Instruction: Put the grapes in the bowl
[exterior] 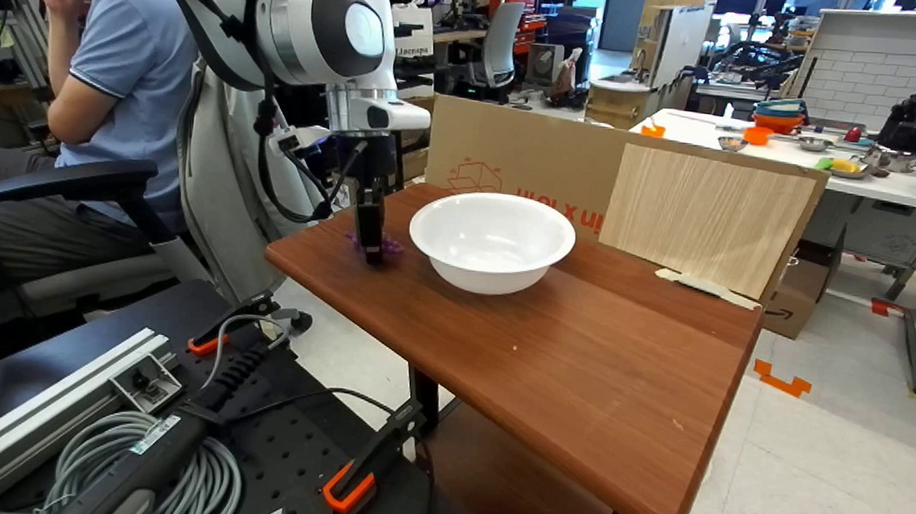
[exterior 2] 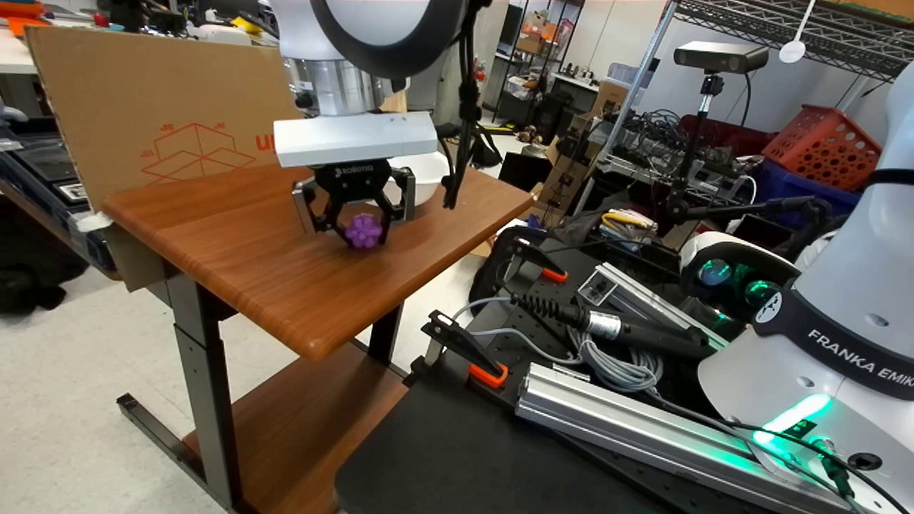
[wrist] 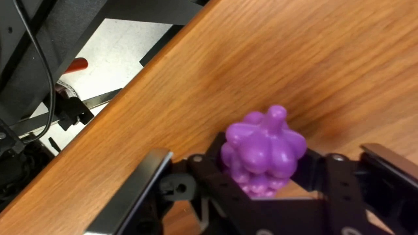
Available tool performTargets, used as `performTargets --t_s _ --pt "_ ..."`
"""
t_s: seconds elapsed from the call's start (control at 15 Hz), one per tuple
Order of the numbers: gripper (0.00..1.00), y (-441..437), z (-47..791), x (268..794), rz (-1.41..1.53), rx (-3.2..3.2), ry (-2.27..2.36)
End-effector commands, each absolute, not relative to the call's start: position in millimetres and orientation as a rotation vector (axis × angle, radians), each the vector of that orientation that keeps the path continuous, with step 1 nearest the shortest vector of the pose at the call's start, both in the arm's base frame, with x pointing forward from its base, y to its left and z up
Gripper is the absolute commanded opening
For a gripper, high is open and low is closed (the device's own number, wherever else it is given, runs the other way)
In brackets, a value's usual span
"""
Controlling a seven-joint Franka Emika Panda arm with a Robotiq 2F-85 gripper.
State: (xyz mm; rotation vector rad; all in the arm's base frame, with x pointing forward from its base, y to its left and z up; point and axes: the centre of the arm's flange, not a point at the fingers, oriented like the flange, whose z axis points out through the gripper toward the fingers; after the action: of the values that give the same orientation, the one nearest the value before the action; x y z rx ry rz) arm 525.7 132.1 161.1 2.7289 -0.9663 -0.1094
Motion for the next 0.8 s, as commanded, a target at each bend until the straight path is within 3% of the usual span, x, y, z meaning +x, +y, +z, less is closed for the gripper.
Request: performTargets --t_s 0.0,0.07,0.47,0.73 --pt "0.07 126 216 511 -0.011 2.826 -1.076" --pt "0.0 124 236 508 0.034 2.855 -1.091" --pt "0.0 88 351 502 0.358 2.929 -1.282" --pt "0.0 45 362 527 0.256 2.866 -1.569"
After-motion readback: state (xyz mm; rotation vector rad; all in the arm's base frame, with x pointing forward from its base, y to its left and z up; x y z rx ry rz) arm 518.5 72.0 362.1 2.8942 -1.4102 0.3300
